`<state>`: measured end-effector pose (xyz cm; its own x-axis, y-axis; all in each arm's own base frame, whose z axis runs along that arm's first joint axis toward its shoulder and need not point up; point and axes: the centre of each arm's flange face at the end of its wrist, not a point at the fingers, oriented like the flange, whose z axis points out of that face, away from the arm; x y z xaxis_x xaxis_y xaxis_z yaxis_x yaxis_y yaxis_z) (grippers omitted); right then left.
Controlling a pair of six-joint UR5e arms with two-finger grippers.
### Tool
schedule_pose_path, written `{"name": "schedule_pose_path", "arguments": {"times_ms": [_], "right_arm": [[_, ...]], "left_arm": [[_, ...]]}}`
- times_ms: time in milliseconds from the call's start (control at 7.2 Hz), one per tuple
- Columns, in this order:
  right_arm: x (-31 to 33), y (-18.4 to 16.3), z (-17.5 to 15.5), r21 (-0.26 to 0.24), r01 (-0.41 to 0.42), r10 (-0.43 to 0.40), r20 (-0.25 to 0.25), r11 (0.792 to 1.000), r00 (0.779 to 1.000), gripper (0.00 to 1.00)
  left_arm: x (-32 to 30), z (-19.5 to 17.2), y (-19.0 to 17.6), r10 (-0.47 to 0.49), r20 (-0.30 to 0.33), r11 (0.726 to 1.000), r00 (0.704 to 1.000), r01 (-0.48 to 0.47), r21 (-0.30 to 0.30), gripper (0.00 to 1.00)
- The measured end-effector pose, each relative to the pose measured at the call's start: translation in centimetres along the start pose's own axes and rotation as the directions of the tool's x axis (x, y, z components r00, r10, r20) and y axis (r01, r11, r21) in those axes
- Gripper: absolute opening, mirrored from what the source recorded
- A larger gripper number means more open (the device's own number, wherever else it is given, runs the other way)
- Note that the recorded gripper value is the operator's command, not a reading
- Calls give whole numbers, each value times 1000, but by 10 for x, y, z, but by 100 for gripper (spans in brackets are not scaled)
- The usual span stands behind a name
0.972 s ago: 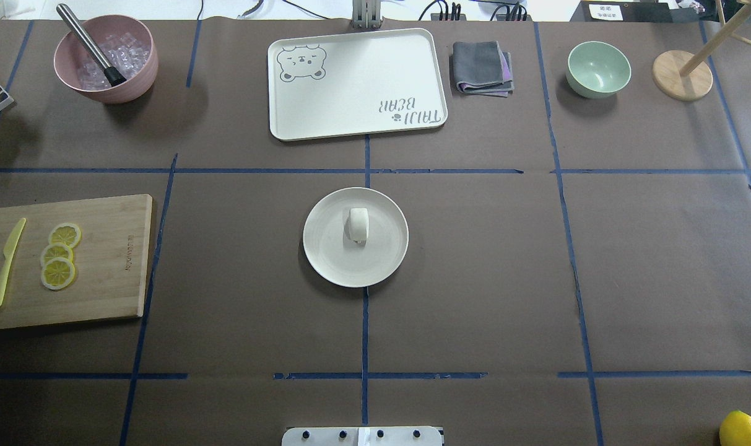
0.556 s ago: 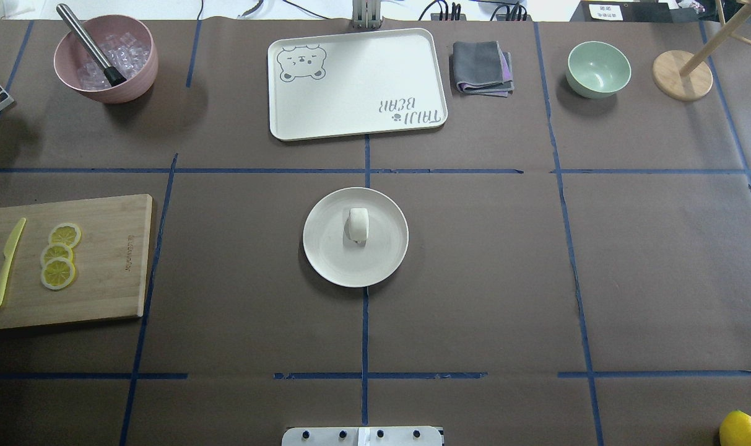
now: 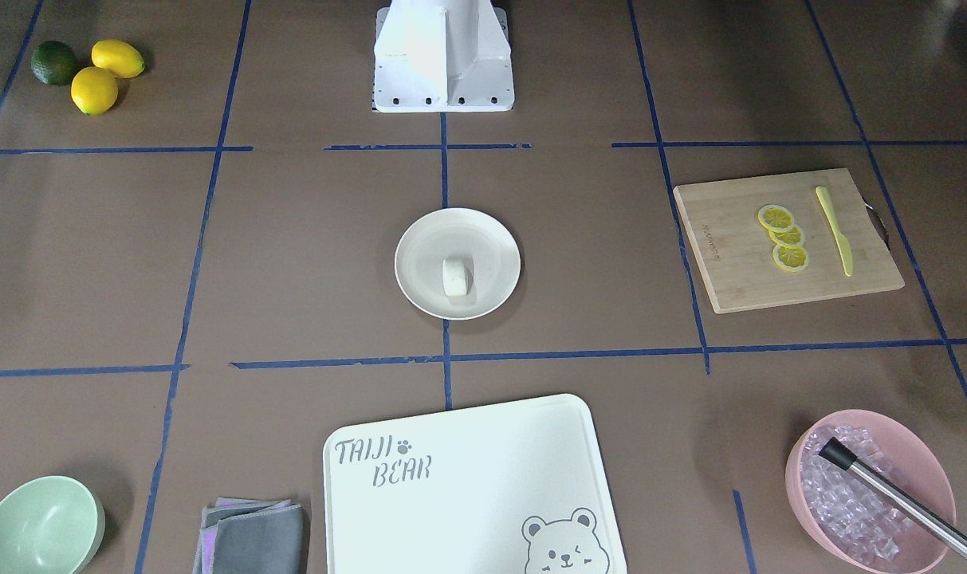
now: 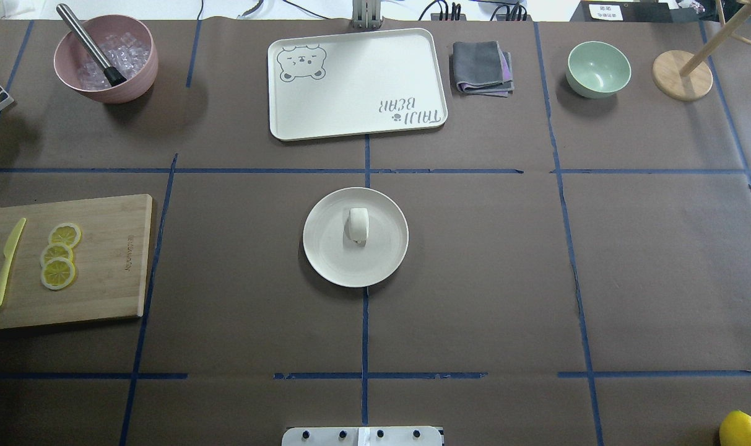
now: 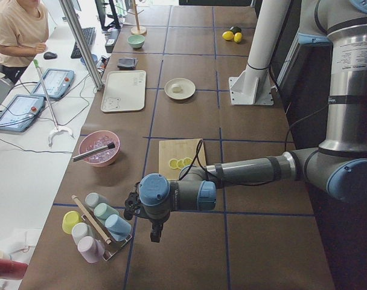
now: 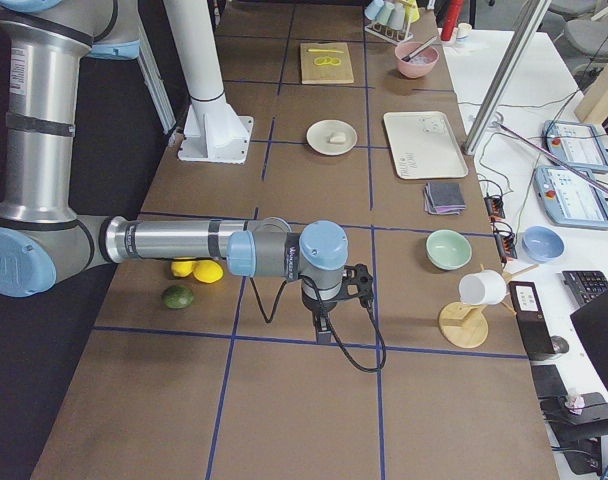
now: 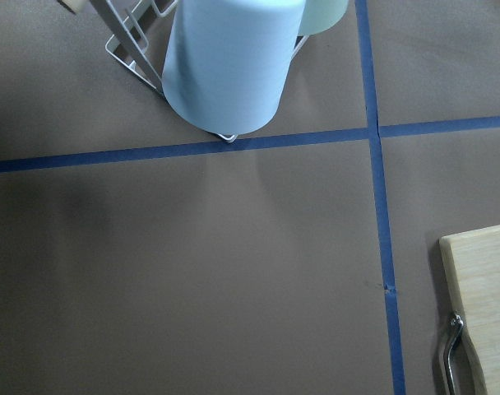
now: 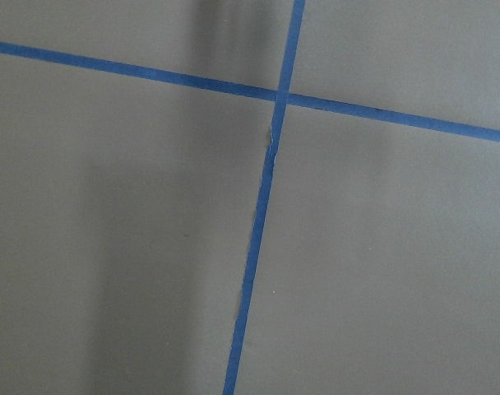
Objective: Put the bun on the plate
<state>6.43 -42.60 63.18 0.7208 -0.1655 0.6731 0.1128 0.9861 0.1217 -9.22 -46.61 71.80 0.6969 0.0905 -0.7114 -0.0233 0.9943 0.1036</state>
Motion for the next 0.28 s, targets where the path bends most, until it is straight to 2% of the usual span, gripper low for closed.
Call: {"name": "schedule_pose_path", "arguments": {"times_ms": [278], "right_arm": [[0,0,0,1,0,0,1,1000,1000,100]], "left_arm": [[0,1,0,-1,0,1000,1000,1,-2,100]]}}
